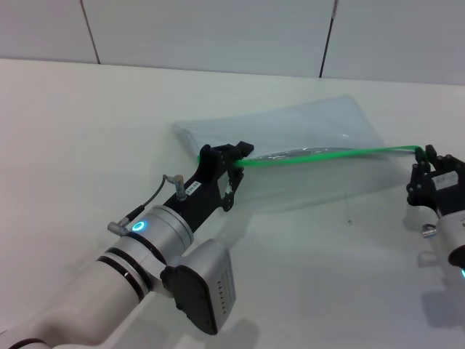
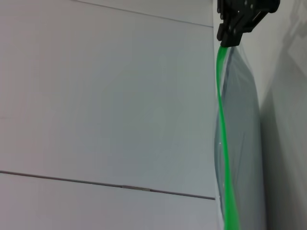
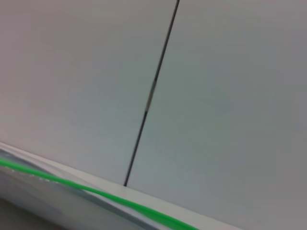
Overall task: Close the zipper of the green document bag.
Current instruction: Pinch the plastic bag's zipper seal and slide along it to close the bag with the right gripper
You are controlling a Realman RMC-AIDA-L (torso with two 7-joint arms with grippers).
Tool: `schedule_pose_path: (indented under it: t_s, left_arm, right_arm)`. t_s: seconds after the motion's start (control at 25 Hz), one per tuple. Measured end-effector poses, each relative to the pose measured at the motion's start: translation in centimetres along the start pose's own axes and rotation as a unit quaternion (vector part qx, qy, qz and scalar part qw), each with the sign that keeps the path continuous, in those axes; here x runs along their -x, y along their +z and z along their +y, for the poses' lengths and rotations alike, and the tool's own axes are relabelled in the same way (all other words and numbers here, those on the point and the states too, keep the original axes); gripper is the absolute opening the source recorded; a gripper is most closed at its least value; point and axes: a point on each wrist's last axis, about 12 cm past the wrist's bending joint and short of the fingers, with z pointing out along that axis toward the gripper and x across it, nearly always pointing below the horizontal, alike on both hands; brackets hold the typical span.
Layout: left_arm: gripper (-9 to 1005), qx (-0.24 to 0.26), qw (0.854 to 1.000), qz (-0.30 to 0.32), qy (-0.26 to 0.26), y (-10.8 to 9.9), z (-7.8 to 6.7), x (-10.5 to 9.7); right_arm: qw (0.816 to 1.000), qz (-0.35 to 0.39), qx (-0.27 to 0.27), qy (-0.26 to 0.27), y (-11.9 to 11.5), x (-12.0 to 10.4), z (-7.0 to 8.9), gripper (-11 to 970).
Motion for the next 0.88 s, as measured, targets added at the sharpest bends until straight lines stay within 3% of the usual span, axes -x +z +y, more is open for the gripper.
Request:
schedule_pose_path:
  t_s: [0.6, 0.88]
  left_arm:
    - [71, 0.001, 1.0, 0.001, 0.0, -0.03, 0.01, -0.02]
    - [72, 0.002, 1.0, -0.003, 0.003, -0.09, 0.01, 0.07]
  right_arm:
    - [1.0, 0.002, -0.012, 0.004, -0.1, -0.09, -0.2, 77]
    - [1.0, 0.0, -0.015, 0.005, -0.07, -0.01, -0.17, 138]
